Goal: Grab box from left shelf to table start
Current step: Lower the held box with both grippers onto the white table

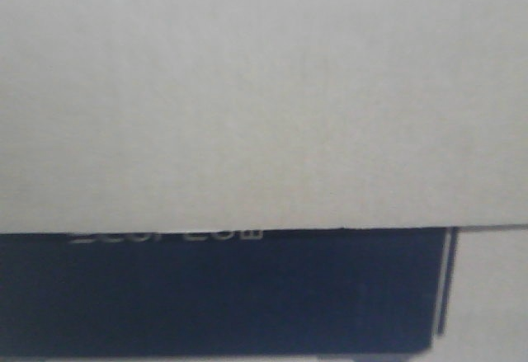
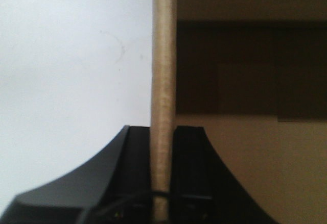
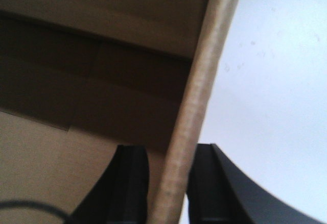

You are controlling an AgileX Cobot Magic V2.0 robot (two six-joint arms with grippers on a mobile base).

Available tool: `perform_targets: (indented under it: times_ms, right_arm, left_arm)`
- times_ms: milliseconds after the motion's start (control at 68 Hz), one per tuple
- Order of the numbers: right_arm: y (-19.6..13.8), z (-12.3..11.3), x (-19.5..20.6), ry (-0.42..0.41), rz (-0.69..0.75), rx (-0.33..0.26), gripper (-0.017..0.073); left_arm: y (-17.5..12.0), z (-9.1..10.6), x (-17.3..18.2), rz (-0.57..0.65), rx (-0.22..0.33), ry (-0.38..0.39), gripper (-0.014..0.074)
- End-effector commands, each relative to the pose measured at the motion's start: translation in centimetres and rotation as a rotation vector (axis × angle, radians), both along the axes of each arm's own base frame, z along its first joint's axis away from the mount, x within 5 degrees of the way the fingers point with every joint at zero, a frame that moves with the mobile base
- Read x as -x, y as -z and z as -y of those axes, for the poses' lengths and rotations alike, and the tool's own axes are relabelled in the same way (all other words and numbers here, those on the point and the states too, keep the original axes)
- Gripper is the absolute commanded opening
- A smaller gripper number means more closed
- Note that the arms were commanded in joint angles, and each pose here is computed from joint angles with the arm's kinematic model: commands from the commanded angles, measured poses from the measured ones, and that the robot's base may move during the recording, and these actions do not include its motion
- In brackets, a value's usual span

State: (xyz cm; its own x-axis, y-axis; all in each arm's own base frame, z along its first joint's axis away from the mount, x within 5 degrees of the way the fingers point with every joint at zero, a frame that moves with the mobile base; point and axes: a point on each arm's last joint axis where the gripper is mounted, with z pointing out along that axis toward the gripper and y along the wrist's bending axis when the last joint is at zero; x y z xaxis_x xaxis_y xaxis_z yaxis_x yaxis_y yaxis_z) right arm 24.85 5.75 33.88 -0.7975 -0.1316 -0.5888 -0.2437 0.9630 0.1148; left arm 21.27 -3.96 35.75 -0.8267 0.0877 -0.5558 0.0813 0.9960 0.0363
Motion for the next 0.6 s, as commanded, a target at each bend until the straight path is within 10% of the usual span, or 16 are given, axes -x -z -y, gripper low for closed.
perform_targets:
  times_ms: [0,279,397,588]
  right_arm:
    - [-2.1,-0.7,-0.5,-0.001,0.125,-0.091,0.0062]
    - [-2.0,-0.7,-0.5,-0.004,0.113,-0.089,0.012]
    - [-2.0,-0.7,-0.4,-0.005,0.106,-0.088,0.0329]
    - [-2.0,-0.7,-0.4,-0.006,0.103,-0.086,0.0638]
  left_arm:
    - [-1.0,0.5,-1.1,0.086,0.014,0.019,-0.0091]
    - [0.1,0.8,-2.0,0.031,0.02,0.018,0.0304]
    - [0.1,0.8,-1.9,0.017,0.023,0.011,0.0481]
    - [0.2,0.8,-1.7,-0.003,0.029,0.009,0.0509]
